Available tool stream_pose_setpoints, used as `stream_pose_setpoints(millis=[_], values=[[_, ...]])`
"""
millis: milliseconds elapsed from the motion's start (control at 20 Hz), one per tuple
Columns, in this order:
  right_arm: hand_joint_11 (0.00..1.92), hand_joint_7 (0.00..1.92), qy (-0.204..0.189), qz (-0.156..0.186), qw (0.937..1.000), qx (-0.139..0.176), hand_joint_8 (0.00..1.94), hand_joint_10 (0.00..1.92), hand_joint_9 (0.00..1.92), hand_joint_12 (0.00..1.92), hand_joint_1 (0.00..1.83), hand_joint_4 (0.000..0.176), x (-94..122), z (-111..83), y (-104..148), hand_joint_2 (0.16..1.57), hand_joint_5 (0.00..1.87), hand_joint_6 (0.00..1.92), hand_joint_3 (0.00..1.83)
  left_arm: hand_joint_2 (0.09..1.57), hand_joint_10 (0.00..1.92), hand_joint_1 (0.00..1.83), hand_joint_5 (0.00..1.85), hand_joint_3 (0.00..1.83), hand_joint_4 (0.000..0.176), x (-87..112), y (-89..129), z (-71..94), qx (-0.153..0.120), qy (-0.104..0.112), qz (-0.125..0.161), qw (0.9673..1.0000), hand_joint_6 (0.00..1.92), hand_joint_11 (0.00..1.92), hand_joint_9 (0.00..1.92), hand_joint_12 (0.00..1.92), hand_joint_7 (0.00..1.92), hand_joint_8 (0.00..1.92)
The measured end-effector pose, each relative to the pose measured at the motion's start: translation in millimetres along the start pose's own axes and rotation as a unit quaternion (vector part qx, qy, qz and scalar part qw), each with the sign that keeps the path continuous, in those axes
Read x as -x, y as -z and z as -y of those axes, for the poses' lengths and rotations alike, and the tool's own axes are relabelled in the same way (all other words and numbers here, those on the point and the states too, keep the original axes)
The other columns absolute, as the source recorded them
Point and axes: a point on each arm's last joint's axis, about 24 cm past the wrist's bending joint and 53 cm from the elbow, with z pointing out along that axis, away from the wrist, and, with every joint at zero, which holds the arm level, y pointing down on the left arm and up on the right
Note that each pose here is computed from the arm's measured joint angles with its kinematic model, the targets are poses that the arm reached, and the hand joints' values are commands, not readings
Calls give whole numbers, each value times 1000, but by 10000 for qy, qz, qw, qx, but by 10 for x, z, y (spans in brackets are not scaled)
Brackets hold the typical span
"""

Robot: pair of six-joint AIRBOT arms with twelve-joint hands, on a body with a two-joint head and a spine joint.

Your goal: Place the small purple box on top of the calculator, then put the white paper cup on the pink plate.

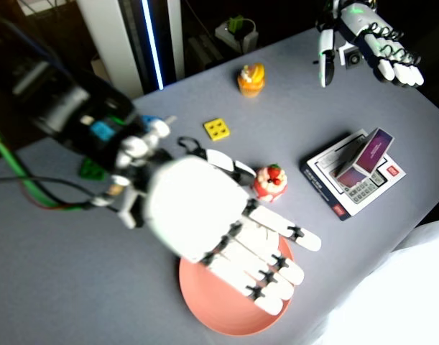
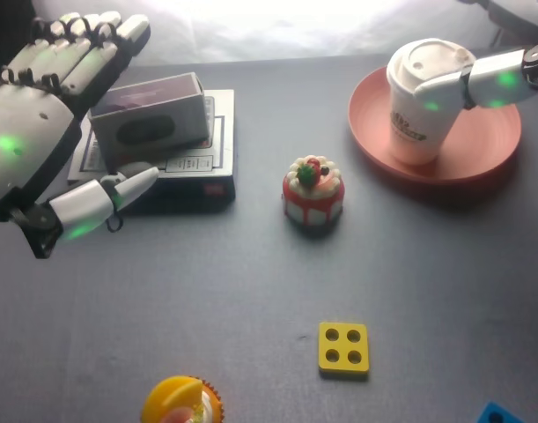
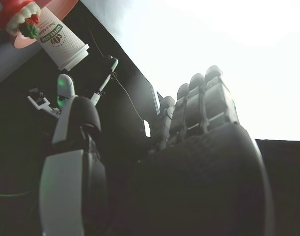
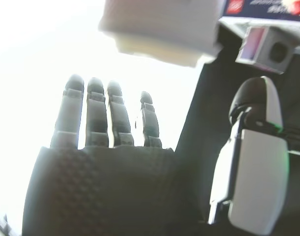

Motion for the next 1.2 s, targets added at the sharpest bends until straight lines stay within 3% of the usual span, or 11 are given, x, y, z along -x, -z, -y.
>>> stream_pose_setpoints(millis=[250,400,500,550,600,650,700,950,1050,1150,1200], values=[[0,0,221,-1,9991,371,0,0,0,0,500,176,-22,-275,153,1014,0,0,33,1208,0,731,0,0,54,-6,60,-57,115,43,20,9999,0,0,0,0,0,0],[0,0,495,438,9948,774,0,0,0,0,529,176,218,-485,496,1021,0,0,30,1197,0,702,0,0,65,43,115,-100,206,51,99,9997,0,0,0,0,0,0],[0,0,554,708,9914,949,0,0,0,0,517,174,332,-561,712,1022,0,0,26,1206,0,695,0,0,31,67,122,-44,92,38,158,9998,0,0,0,0,0,0],[0,0,587,770,9899,1036,0,0,0,0,563,137,343,-597,804,1046,0,0,32,1219,0,662,0,6,0,61,135,-37,86,45,160,9998,0,0,0,0,0,0],[0,0,572,848,9883,1136,0,0,0,0,563,137,360,-641,884,1046,0,0,32,1219,0,662,0,6,0,66,145,-39,92,48,171,9998,0,0,0,0,0,0],[0,0,581,906,9860,1272,0,0,0,0,555,119,362,-702,948,1050,0,0,29,1226,0,662,0,7,9,65,154,-36,77,52,170,9998,0,0,0,0,0,0],[0,0,563,948,9847,1351,0,0,0,0,555,119,361,-735,993,1050,0,0,29,1226,0,662,0,7,9,60,162,-38,92,72,173,9998,0,0,0,0,0,0],[0,0,472,1147,9794,1593,0,0,0,0,574,118,342,-762,1379,1052,0,0,18,1278,0,689,0,19,61,121,243,-35,79,90,332,9994,0,0,0,0,0,0],[0,0,465,1379,9762,1608,0,0,0,0,567,111,420,-729,1564,1092,0,0,31,1308,0,628,0,23,72,144,295,-32,93,112,415,9990,0,0,0,0,0,0],[0,0,421,1615,9719,1658,0,0,0,0,585,110,512,-751,1687,1074,0,0,20,1325,0,612,0,25,60,183,301,19,-3,114,504,9987,0,0,0,0,0,0],[0,0,410,1703,9688,1756,0,0,0,0,562,99,529,-799,1757,1092,0,0,23,1322,0,639,0,16,79,211,316,58,-70,132,580,9982,0,0,0,0,0,0]])
